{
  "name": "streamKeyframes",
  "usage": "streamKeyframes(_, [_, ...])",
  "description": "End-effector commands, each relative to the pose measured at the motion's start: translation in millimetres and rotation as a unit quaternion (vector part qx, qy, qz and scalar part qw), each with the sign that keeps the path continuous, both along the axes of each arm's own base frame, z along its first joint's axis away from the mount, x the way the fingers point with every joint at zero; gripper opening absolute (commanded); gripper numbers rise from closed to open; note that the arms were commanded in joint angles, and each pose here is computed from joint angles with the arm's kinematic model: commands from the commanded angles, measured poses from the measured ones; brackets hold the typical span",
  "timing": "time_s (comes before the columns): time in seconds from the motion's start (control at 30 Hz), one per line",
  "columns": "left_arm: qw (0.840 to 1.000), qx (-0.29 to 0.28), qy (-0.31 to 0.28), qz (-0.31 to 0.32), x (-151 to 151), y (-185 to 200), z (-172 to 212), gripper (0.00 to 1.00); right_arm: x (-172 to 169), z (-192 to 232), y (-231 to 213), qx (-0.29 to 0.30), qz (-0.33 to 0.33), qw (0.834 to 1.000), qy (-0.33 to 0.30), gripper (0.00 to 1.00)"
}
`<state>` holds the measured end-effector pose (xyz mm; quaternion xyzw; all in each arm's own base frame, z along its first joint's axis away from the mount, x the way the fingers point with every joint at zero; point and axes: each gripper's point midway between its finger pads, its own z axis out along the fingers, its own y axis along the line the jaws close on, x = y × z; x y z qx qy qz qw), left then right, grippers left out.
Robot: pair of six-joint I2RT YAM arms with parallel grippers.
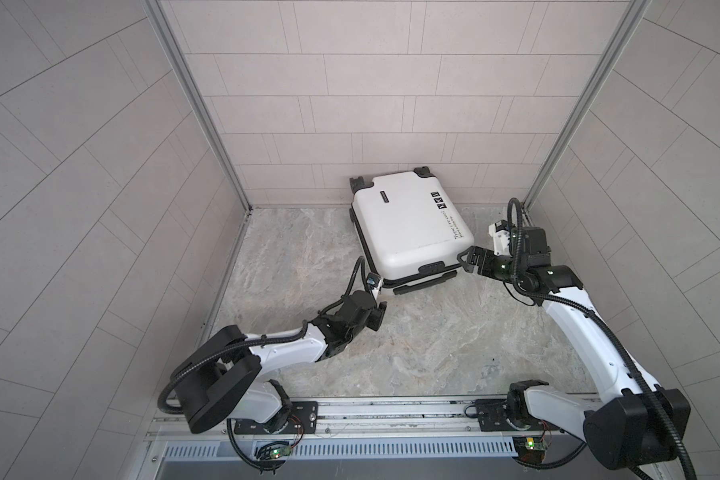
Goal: Pack the luggage
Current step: 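Grasp the zipper pull with the left gripper while the right holds the suitcase edge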
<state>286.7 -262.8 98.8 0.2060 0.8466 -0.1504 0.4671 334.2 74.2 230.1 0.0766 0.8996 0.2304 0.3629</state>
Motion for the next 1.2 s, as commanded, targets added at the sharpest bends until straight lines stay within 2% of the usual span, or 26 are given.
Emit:
streamKeyframes(0.0, [0.999,-0.028,-0.032,0.021,18,-10,19,0.51,-4,3,0,0.007,0.001,1.0,-0.002,0.99])
streamKeyframes(0.17, [0.997,-0.062,-0.019,0.038,33,-9,12,0.47,-5,5,-1,0.009,0.001,1.0,-0.005,0.99])
streamKeyframes(0.33, [0.994,-0.1,-0.009,0.032,40,-11,10,0.44,-6,4,-4,0.011,0.0,1.0,-0.002,1.0])
streamKeyframes(0.43, [0.993,-0.113,-0.003,0.022,42,-12,9,0.38,-6,1,-4,0.012,0.0,1.0,0.001,1.0])
streamKeyframes(0.7, [0.989,-0.149,0.004,-0.01,38,-16,16,0.16,-6,-3,-3,0.016,0.003,1.0,0.006,0.99])
streamKeyframes(0.83, [0.988,-0.153,0.01,-0.011,37,-12,15,0.0,-9,-10,-3,0.021,0.0,1.0,0.015,1.0])
streamKeyframes(0.93, [0.988,-0.157,0.011,-0.007,37,-8,15,0.0,-12,-21,-2,0.027,-0.003,0.999,0.025,0.97])
streamKeyframes(1.03, [0.987,-0.16,0.011,-0.007,35,-5,17,0.0,-17,-38,-3,0.031,-0.009,0.999,0.043,0.88])
streamKeyframes(1.17, [0.987,-0.157,0.014,-0.012,30,-1,18,0.0,-14,-54,-14,0.025,-0.037,0.997,0.058,0.84])
